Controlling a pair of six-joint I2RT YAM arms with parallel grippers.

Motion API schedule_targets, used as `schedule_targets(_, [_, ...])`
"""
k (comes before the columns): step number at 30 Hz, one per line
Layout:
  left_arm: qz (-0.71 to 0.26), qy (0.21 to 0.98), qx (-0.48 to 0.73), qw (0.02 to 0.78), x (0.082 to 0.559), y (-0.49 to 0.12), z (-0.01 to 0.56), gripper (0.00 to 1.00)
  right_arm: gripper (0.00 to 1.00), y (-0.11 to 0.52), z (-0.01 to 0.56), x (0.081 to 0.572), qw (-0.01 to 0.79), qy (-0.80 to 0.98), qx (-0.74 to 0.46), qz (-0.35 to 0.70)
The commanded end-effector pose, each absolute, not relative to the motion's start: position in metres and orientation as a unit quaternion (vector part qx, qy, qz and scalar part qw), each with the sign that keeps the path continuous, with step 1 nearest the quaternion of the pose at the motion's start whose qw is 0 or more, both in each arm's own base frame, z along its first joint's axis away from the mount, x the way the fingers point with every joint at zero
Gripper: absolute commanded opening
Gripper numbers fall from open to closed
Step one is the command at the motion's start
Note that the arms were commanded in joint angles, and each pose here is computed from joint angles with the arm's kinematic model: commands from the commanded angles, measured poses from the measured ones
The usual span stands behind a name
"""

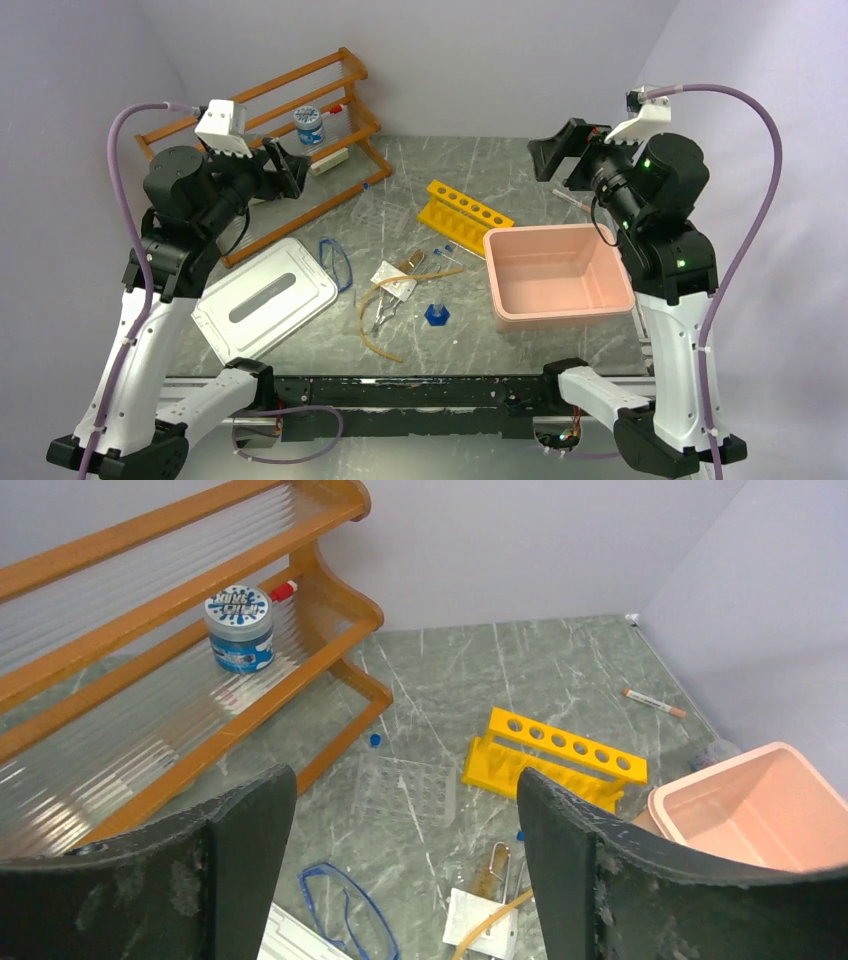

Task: Organize the chemistry lab equipment

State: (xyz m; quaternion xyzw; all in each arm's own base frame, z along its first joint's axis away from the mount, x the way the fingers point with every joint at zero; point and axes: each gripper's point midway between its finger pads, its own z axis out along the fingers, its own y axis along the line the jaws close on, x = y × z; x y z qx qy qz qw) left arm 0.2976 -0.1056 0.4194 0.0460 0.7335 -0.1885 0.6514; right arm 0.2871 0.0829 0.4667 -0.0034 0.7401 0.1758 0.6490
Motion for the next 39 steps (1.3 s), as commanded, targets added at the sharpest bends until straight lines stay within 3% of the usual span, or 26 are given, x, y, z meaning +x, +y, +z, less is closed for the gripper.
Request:
schedule_targets(1, [-0.205,0.708,0.029,0.675,0.296,-0.104,0.436,0.87,0.99,0.085,0.462,0.279,0.644,0.742,-0.013,0.185])
schedule_targets(13, [-0.359,0.652,0.176,0.644,0.262,-0.173,0.439,0.92,1.0,0.121,0.406,0.271,0.589,0.77,-0.076,0.233])
schedule_targets(20, [-0.39,0.691,0.166,0.585,0.268,-0.191,0.389,0.92,0.81,0.18,0.341,0.259,0.478,0.808,-0.138,0.315])
schedule_targets(29, [-0.364,0.752,0.101,0.54,0.283,-0.183,0.314,0.89,0.77,0.245,0.232,0.216,0.397,0.868,-0.194,0.229])
schedule_targets(39, [-0.36,0.765,0.094,0.525,0.29,-0.185,0.29,0.88,0.75,0.257,0.159,0.189,0.37,0.892,-0.235,0.108])
